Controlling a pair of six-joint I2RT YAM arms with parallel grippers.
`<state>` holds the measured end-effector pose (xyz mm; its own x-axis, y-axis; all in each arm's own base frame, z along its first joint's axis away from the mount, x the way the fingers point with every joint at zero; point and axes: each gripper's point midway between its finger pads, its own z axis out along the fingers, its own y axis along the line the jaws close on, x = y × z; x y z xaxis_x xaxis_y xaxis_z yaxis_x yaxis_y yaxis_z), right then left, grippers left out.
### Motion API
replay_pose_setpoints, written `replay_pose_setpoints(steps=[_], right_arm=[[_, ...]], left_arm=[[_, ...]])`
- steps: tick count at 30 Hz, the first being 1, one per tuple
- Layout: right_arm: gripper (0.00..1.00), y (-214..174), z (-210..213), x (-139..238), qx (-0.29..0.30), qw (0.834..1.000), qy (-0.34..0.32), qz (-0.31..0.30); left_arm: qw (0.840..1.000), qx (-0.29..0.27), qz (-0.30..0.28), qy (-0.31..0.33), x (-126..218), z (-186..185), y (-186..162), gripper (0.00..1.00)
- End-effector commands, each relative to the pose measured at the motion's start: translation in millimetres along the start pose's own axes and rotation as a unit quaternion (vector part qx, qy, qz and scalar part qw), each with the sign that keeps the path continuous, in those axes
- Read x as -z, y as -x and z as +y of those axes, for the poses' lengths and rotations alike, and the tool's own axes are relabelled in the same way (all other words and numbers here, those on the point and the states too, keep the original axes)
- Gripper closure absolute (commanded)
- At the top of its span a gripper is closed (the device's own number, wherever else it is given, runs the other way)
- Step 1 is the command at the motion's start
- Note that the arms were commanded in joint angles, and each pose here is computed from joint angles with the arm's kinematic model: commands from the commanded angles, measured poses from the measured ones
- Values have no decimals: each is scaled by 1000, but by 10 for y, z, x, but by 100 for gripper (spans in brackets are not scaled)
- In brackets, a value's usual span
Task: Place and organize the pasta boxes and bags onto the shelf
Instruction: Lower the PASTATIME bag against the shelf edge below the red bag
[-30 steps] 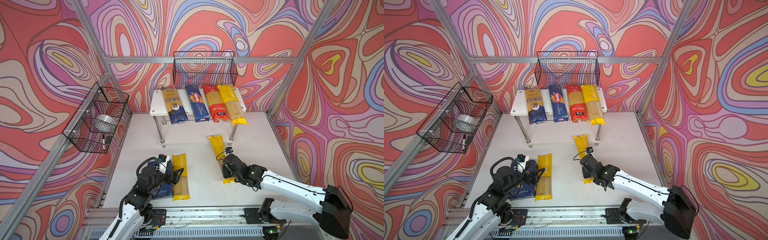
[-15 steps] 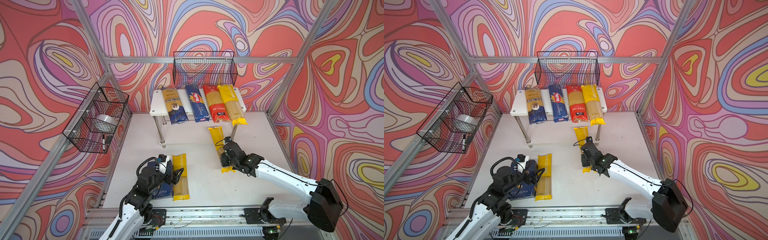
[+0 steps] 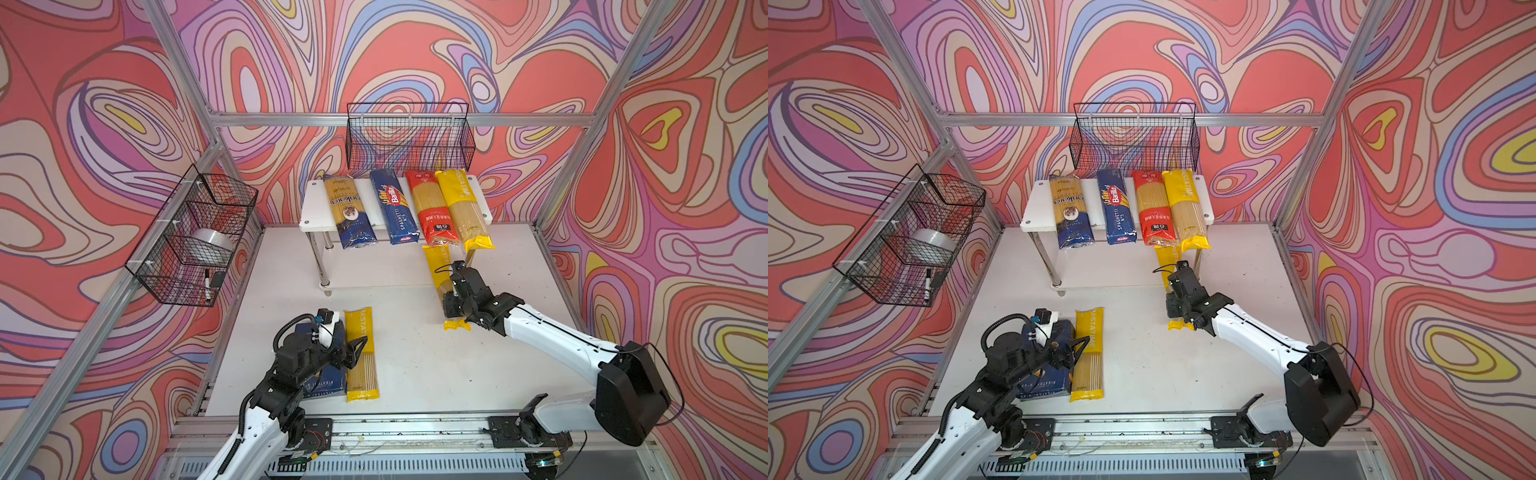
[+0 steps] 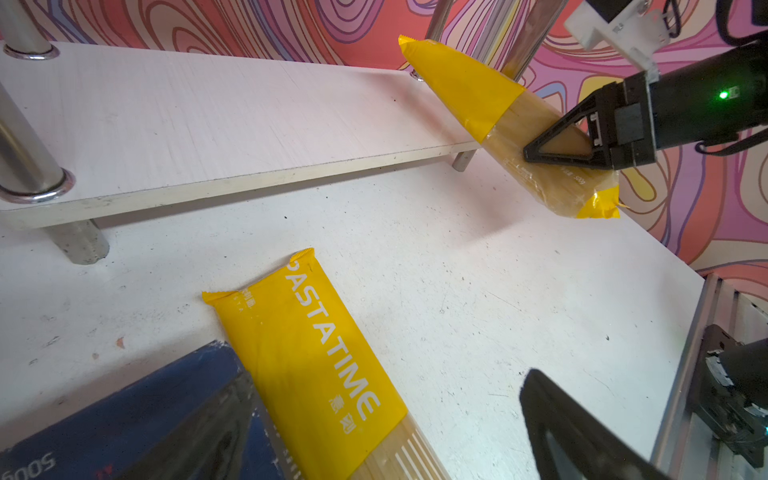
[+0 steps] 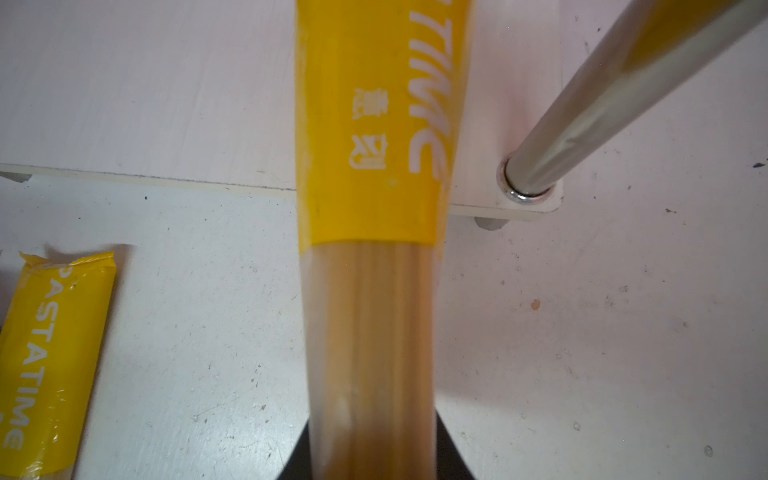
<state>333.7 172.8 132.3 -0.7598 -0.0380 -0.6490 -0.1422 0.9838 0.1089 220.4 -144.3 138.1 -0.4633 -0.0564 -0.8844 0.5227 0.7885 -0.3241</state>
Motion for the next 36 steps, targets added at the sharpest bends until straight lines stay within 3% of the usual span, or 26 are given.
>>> replay_pose_setpoints(steps=[1, 36], right_arm=[[100, 661, 121, 141, -18, 994, 25, -105], [97, 1014, -177, -489, -62, 991, -15, -117]], left_arm=[[1000, -1, -8, -3, -5, -15, 34, 0], [1000, -1, -7, -7, -13, -27, 31, 0]])
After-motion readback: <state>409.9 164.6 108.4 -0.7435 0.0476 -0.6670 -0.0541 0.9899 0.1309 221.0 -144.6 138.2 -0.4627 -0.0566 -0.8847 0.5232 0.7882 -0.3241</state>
